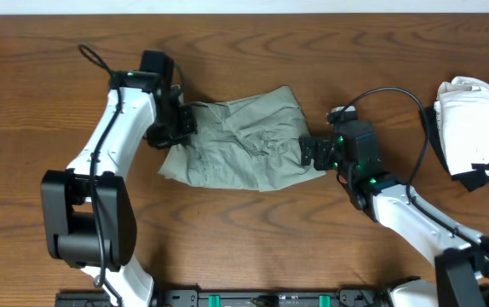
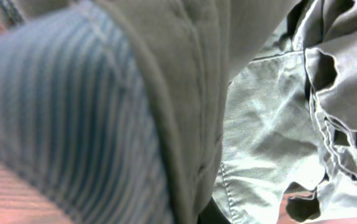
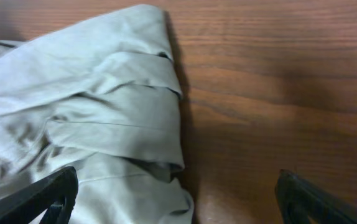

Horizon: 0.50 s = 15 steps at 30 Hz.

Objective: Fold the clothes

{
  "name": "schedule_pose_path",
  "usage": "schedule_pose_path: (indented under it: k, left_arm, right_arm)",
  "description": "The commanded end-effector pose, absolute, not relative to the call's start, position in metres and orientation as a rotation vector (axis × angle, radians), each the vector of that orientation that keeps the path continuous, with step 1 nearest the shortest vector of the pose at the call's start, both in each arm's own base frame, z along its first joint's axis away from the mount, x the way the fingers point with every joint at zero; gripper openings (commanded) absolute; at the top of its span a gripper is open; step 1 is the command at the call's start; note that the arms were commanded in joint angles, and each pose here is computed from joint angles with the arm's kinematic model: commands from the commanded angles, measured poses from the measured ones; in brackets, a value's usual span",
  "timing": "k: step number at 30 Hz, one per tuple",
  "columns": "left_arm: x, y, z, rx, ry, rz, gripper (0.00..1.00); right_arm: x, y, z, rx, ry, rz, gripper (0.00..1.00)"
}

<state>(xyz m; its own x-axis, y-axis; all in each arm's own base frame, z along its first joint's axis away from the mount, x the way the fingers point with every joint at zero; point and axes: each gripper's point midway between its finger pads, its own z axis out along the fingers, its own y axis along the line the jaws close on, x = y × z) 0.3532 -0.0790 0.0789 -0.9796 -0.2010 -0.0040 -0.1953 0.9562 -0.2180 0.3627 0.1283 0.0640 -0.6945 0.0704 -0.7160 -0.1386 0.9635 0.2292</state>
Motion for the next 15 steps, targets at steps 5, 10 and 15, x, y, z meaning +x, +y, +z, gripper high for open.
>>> schedule_pose_path:
  k: [5, 10, 15]
  left_arm:
    - [0.365, -0.071, 0.109, -0.222, 3.022, -0.242, 0.06]
    - [0.372, -0.082, 0.121, -0.120, 2.993, -0.258, 0.06]
    - [0.369, -0.105, 0.123, -0.025, 2.990, -0.267, 0.06]
  right_arm:
    - [0.374, 0.102, 0.051, 0.021, 2.321, 0.235, 0.99]
    - [0.372, 0.105, 0.041, 0.009, 2.351, 0.248, 0.99]
    - [0.367, 0.108, 0.023, 0.021, 2.402, 0.269, 0.99]
